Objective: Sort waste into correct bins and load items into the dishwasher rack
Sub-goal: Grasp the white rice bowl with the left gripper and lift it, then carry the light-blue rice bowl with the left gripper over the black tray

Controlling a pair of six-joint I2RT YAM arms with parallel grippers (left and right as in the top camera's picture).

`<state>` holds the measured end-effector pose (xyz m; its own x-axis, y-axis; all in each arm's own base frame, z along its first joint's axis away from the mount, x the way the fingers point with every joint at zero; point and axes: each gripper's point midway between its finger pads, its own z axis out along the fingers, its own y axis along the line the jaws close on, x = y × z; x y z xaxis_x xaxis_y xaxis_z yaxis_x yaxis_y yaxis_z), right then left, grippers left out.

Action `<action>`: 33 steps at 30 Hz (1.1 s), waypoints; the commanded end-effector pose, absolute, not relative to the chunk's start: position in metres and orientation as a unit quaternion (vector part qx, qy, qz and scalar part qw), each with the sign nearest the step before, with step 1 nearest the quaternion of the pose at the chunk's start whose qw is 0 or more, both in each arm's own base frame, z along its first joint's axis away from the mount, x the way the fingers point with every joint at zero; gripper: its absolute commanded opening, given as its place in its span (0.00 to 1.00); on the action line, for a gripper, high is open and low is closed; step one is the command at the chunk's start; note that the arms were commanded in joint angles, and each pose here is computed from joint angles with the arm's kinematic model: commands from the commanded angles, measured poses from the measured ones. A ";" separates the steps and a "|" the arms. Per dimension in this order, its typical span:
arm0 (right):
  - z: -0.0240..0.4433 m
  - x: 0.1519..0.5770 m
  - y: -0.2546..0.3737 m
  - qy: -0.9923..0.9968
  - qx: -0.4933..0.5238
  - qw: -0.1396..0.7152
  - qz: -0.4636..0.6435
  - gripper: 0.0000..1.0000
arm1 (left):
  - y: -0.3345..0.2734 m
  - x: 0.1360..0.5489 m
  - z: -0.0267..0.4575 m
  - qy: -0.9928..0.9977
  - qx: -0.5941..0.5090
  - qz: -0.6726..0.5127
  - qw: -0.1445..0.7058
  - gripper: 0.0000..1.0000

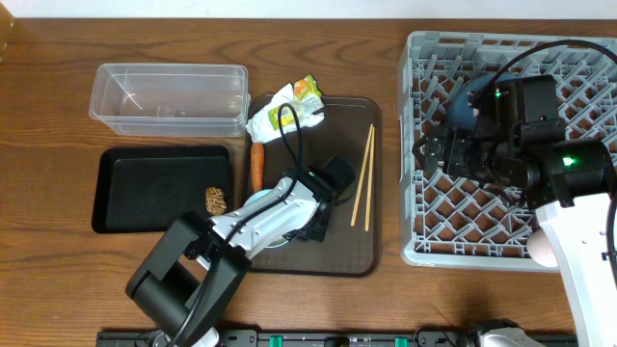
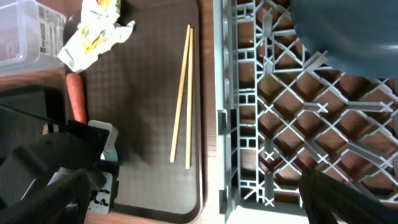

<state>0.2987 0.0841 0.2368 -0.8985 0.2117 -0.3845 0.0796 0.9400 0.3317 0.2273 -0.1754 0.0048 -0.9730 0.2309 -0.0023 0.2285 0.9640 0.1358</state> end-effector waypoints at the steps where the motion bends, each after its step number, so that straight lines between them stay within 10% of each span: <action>1: 0.239 0.298 0.083 0.962 0.075 0.213 0.154 0.99 | -0.170 0.219 0.000 0.988 0.136 0.077 -0.011 0.06; 20: 0.237 0.296 0.081 0.964 0.071 0.208 0.148 0.99 | -0.127 0.251 0.155 0.982 0.006 -0.087 0.169 0.06; 33: 0.237 0.294 0.081 0.965 0.071 0.206 0.147 0.99 | -0.061 0.288 0.168 0.913 -0.052 -0.351 0.199 0.06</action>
<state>0.2930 0.0822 0.2334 -0.9084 0.2072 -0.3632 0.0876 0.9436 0.3193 0.2889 -0.0489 0.1571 -0.9105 -0.2909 -0.2940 -0.1073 0.8527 -0.5113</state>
